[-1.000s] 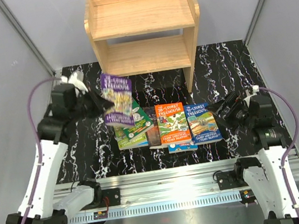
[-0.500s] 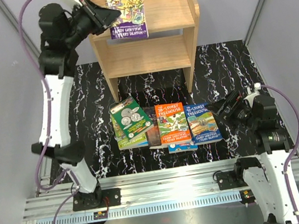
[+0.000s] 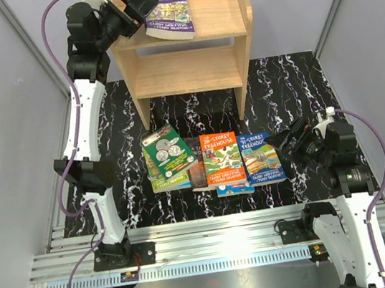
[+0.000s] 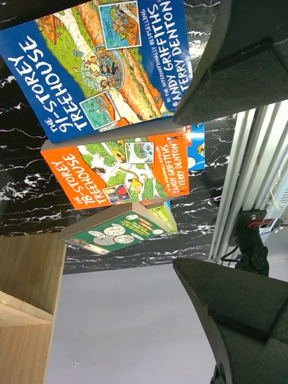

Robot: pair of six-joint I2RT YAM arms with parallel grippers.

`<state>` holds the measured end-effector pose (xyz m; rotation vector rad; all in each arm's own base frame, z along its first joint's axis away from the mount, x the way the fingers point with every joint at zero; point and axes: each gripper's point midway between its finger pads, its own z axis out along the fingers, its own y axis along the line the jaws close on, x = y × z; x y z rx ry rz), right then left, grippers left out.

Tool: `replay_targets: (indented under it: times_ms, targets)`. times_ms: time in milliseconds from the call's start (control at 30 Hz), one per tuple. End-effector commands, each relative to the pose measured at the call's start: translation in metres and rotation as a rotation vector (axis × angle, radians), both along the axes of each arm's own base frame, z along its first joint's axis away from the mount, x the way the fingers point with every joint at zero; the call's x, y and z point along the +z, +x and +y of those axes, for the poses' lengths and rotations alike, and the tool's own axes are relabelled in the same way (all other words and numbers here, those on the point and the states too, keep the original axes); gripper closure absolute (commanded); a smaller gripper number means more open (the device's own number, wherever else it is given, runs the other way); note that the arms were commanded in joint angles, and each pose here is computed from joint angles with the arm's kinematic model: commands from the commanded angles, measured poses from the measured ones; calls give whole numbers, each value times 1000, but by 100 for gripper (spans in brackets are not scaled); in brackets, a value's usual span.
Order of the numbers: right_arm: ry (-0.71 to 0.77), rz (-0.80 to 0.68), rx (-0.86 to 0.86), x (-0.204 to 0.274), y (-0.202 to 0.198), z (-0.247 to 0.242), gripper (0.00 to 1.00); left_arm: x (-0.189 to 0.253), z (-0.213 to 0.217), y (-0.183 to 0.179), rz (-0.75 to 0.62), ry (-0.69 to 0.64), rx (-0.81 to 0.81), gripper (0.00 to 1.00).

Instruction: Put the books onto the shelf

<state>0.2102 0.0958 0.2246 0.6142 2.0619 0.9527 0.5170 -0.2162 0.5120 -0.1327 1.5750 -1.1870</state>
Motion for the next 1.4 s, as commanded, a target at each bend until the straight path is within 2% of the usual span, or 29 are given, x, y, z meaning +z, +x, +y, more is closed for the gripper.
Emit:
replay_targets:
  times_ms: [0,133,167,233,300,367,400,467,500,533,567,600,767,933,1033,1200,1300,1367]
  targets:
    - [-19,-40,8,10,5,-1,0,65,35,-31,-136,-51,65,1]
    - [-10,-32,-2,6,13,-1,0,73,37,-62,-136,-30,52,1]
    - [-13,-28,-5,5,13,-2,0,74,40,-77,-114,-11,56,1]
    - [-19,-7,-8,0,16,-3,0,58,48,-86,-81,67,93,1]
    - [-22,0,-12,-2,18,-4,0,20,71,-95,50,165,222,1]
    - [-23,11,-16,-6,19,-5,0,-5,103,-115,112,281,361,1]
    - [-23,18,-18,-8,20,-5,0,-55,108,-112,220,350,374,1]
    - [-21,31,-19,-11,21,-5,0,-93,121,-131,307,422,399,1]
    - [-20,35,-18,-12,21,-5,0,-153,118,-136,428,481,369,1]
    - [-17,40,-16,-14,21,-5,0,-185,116,-143,479,516,345,1]
    - [-12,48,-21,-16,20,-5,0,-199,115,-150,476,526,340,1]
    - [-9,54,-22,-17,20,-5,0,-259,107,-165,580,589,289,1]
    - [-11,69,-24,-19,14,-5,0,-360,94,-194,775,642,194,1]
    - [-29,75,-27,-17,6,-6,0,-394,74,-199,803,623,131,1]
    - [-45,78,-32,-16,2,-8,0,-418,73,-197,871,656,125,1]
    - [-67,81,-36,-14,-5,-11,0,-431,56,-191,874,658,95,1]
    - [-81,86,-43,-13,-8,-13,0,-439,56,-186,894,723,109,1]
    - [-89,89,-50,-13,-10,-14,0,-460,65,-195,973,793,121,1]
